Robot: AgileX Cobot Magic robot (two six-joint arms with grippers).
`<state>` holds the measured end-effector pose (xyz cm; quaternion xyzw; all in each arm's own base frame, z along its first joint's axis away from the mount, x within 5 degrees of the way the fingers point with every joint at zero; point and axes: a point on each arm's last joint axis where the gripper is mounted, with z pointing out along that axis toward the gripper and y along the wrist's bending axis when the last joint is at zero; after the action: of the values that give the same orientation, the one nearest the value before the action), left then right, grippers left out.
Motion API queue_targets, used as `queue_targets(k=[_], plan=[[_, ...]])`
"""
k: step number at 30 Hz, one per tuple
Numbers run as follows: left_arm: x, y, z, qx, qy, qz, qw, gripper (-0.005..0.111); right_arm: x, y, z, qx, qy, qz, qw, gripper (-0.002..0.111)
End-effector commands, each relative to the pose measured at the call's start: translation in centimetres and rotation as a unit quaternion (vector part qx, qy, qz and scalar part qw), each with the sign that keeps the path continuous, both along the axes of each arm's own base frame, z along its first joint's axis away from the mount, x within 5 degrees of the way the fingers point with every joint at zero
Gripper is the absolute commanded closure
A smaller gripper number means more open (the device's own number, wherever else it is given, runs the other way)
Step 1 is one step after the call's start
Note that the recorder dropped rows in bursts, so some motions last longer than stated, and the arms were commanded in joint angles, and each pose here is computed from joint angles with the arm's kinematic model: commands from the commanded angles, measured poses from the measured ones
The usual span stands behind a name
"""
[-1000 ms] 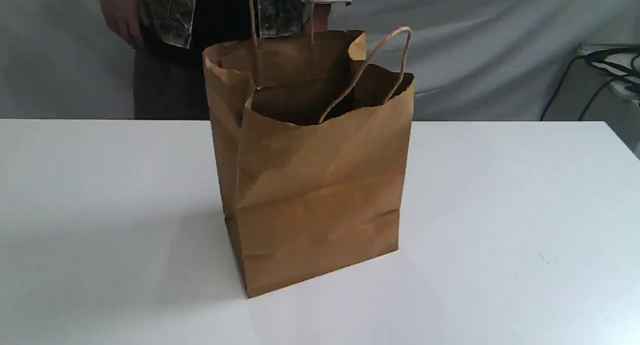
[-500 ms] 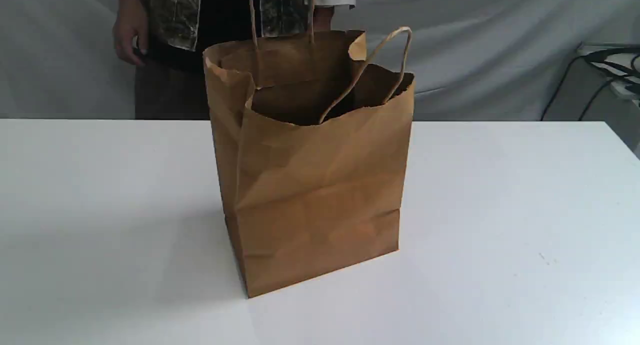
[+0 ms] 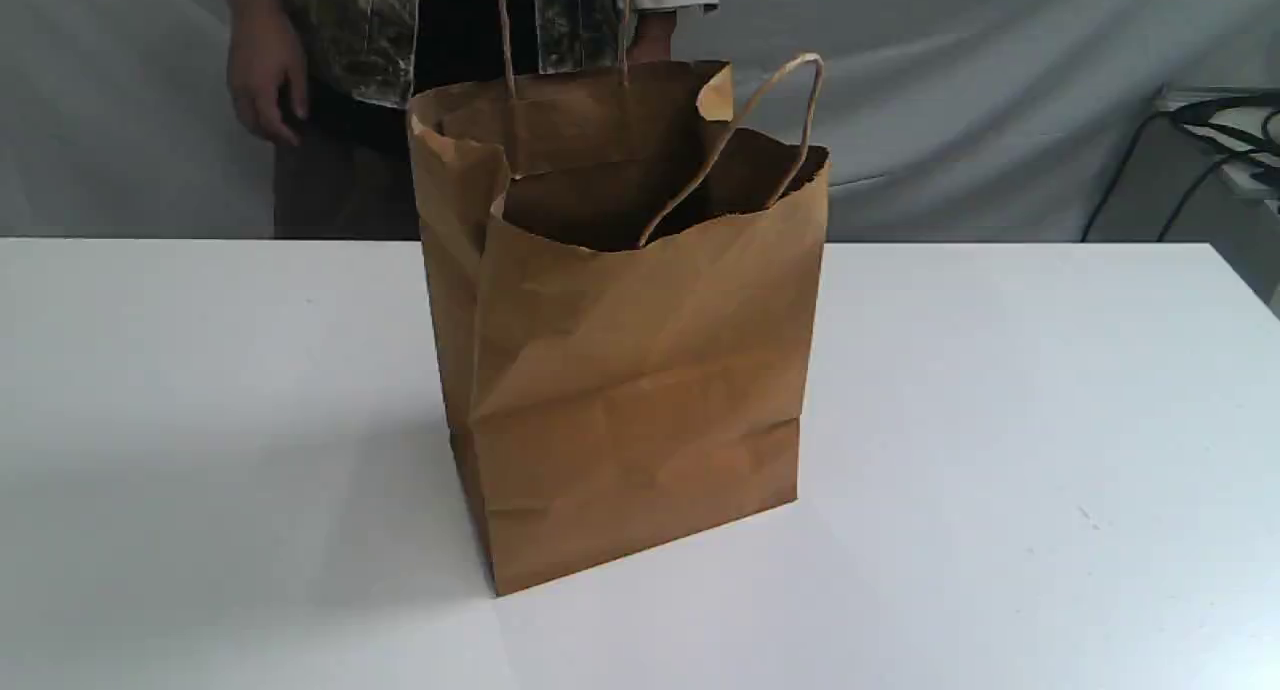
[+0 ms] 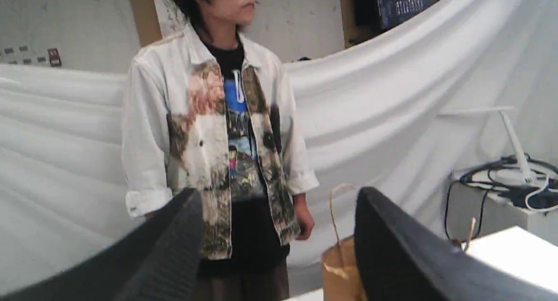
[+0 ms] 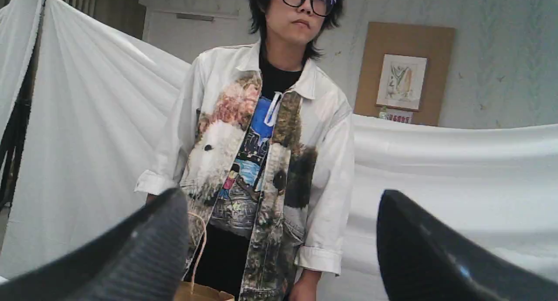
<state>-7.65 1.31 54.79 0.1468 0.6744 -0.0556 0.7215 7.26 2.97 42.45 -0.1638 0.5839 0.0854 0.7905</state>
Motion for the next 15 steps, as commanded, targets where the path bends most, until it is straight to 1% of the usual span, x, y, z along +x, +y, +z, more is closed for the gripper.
queue_targets(k=[1,3,5,6,8,11,15], plan=[[1.9,-0.4,-2.6,-0.019,0.007,0.000,1.000,0.053,0.0,-0.1,-0.1,-0.002,-0.003,-0.004,1.000,0.047],[3.1,-0.7,-4.0,-0.037,-0.001,-0.003,0.999,0.053,0.0,-0.1,-0.1,-0.002,-0.003,-0.004,1.000,0.047],[4.3,-1.0,-5.4,-0.068,-0.022,-0.005,0.997,0.053,0.0,-0.1,-0.1,-0.002,-0.003,-0.004,1.000,0.047],[5.0,-1.1,-6.1,-0.075,-0.021,-0.005,0.997,0.053,0.0,-0.1,-0.1,-0.002,-0.003,-0.004,1.000,0.047],[6.5,-1.4,-7.7,-0.094,-0.038,-0.004,0.995,0.053,0.0,-0.1,-0.1,-0.002,-0.003,-0.004,1.000,0.047],[8.2,-1.8,-9.7,-0.100,-0.051,-0.002,0.994,0.053,0.0,-0.1,-0.1,-0.002,-0.003,-0.004,1.000,0.047],[10.6,-2.3,-12.4,-0.100,-0.040,0.003,0.994,0.053,0.0,-0.1,-0.1,-0.002,-0.003,-0.004,1.000,0.047]])
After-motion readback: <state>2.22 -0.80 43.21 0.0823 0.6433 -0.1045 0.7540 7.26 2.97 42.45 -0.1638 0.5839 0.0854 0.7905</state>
